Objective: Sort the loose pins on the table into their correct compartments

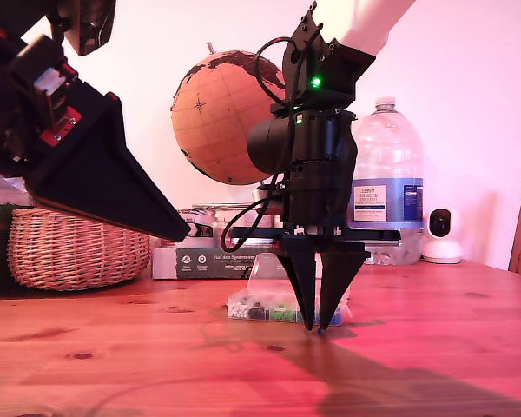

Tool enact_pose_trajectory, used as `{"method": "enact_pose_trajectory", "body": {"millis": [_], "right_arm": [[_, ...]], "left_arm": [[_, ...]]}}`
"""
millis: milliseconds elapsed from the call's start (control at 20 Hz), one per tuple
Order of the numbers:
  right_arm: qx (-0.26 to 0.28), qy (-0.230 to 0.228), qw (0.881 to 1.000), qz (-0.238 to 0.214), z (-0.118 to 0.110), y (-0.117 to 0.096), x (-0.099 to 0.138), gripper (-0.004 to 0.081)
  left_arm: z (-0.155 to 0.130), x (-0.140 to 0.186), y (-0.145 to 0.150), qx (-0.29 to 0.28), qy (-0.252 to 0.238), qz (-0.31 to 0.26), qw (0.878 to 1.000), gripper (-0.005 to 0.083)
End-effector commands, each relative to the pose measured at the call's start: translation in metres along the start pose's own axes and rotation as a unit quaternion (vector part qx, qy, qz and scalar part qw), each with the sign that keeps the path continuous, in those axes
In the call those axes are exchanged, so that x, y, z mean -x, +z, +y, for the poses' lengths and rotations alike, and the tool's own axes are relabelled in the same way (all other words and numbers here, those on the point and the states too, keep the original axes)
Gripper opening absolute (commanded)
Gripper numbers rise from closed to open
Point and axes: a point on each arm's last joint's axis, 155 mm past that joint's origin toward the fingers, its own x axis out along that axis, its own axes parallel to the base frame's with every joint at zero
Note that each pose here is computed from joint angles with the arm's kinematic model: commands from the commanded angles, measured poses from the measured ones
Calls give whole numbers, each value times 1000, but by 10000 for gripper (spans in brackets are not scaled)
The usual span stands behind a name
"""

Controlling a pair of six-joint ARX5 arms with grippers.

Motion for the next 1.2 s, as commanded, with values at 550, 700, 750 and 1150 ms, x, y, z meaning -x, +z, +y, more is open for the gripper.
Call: {"method": "enact_pose_trajectory", "body": {"millis": [550, 700, 750, 1150], "right_arm": [[1, -9, 1000, 20, -5, -6, -14, 106], [1, -8, 1000, 17, -5, -5, -14, 106], [0, -8, 1000, 19, -6, -6, -14, 106], [-2, -12, 1000, 18, -9, -5, -14, 105]], "left_arm": [[-1, -2, -9, 4, -2, 8, 1000, -24], [-1, -2, -9, 4, -2, 8, 1000, -24], [-1, -2, -9, 4, -2, 8, 1000, -24], [-1, -2, -9, 4, -2, 8, 1000, -24]]}}
